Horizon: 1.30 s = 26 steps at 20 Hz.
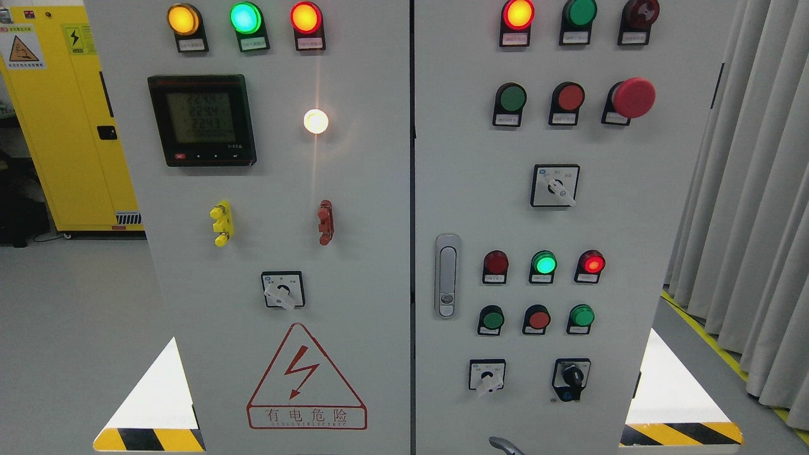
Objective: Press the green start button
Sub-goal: 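Raise the right hand toward the green push button on the lower row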
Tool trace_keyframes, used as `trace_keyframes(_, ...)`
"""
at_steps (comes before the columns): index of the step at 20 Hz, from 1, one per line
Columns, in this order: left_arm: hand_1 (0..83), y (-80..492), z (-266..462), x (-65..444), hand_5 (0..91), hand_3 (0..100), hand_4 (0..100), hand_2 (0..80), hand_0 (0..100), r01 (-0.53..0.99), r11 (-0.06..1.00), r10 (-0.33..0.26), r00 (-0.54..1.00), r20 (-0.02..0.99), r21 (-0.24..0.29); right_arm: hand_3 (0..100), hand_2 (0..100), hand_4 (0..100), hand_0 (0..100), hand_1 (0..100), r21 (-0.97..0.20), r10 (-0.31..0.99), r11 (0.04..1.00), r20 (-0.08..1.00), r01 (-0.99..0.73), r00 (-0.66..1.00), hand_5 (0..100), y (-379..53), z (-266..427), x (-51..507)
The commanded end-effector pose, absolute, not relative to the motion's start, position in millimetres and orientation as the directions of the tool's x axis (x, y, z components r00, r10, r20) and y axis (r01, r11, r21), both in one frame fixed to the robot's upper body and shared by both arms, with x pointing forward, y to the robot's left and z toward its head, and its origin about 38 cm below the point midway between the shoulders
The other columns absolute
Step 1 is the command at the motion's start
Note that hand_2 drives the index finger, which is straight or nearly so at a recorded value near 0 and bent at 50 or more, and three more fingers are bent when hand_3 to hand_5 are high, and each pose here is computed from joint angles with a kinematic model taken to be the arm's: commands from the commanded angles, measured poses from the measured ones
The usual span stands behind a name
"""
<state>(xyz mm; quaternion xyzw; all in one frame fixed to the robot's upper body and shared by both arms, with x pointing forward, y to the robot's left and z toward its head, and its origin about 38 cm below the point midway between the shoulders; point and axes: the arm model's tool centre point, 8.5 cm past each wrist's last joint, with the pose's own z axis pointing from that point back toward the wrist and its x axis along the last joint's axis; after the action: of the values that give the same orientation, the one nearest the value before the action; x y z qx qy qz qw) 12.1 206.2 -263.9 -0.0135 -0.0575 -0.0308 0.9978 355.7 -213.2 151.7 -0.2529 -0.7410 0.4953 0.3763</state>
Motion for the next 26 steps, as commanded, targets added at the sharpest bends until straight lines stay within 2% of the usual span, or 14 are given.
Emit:
trace_keyframes(1,55.6,199.8,-262.8,43.3,0.0,0,0,0.0,12,0.069,0.997,-0.062,0.982,0.176,-0.031,71,0,77,26,68,-0.936,0.777,0.306,0.141,0.173,-0.613,77,-211.5,206.3,366.0)
trace_keyframes(9,55.6,199.8,-262.8,43.3,0.0,0,0,0.0,12,0.067,0.997,-0.061,0.982,0.176,-0.031,72,0,77,28,71,-0.936,0.795,0.263,0.072,0.234,-0.603,77,-209.6,227.8,379.6)
trace_keyframes(26,55.6,199.8,-262.8,43.3,0.0,0,0,0.0,12,0.069,0.997,-0.062,0.982,0.176,-0.031,75,0,78,34,72,-0.934,0.834,0.270,0.106,0.233,-0.542,80,-221.1,238.7,415.3)
